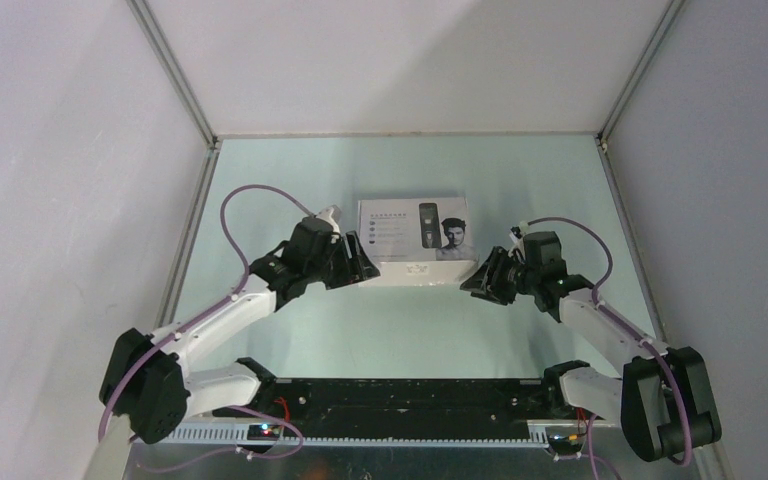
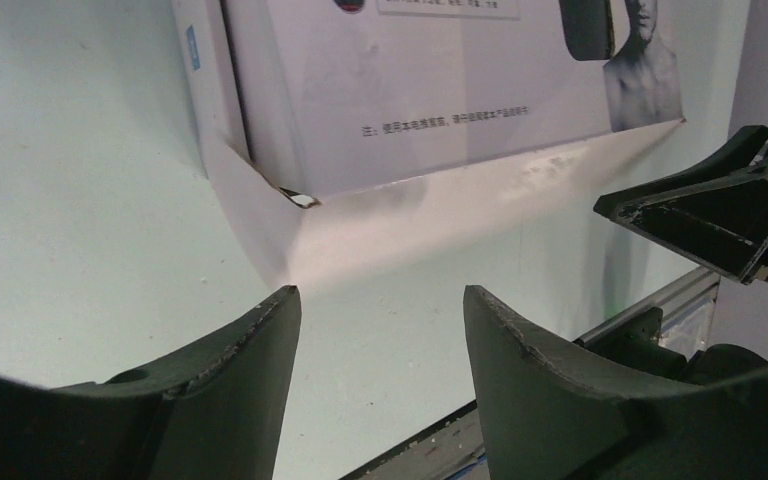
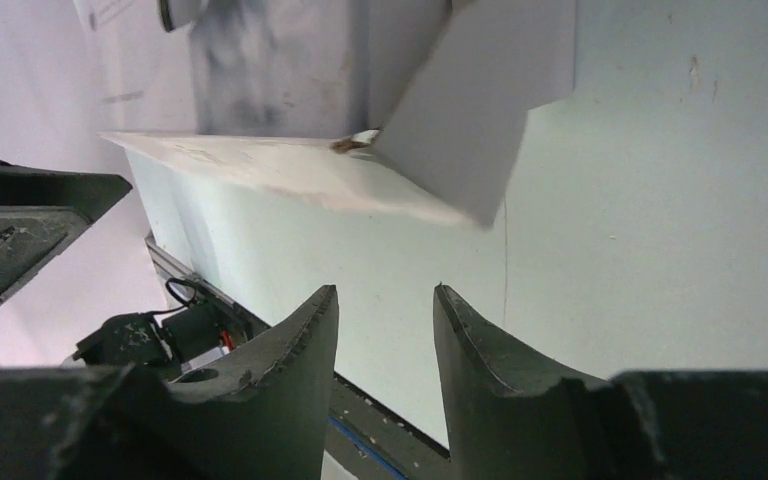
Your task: Sort the hair-cutting tools
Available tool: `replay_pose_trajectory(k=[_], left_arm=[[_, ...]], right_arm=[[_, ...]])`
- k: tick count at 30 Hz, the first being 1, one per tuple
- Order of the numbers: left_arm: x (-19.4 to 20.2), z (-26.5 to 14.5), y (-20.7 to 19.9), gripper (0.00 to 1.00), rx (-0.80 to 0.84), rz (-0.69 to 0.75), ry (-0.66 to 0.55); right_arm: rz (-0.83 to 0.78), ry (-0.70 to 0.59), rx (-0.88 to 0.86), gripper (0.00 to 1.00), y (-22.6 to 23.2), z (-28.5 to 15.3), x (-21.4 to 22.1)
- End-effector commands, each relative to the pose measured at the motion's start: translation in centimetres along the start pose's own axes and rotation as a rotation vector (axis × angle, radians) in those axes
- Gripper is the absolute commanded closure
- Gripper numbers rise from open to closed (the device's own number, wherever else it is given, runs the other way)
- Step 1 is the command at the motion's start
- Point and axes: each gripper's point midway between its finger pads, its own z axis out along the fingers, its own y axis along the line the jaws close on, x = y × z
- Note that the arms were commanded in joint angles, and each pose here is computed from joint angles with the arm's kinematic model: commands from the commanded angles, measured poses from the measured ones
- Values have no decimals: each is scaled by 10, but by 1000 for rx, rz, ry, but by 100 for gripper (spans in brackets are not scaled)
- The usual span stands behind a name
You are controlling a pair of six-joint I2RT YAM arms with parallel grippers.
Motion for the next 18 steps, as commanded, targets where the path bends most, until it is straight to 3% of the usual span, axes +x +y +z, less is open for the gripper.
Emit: replay_pose_trajectory(k=[1, 7, 9, 14, 18], left_arm=[[-9, -15, -23, 34, 63, 8, -13], [-11, -21, -25, 33, 68, 9, -28], [-15, -21, -15, 31, 23, 30, -57], [-28, -14, 12, 20, -76, 102, -161], [-43, -3, 20, 17, -92, 156, -260]], right_arm=[[15, 6, -33, 56, 23, -11, -6], [-51, -34, -19, 55, 33, -23, -16], [-92, -51, 14, 51, 28, -26, -19], [-230, -129, 80, 29, 14, -30, -34], [-368, -182, 43, 22, 20, -27, -48]])
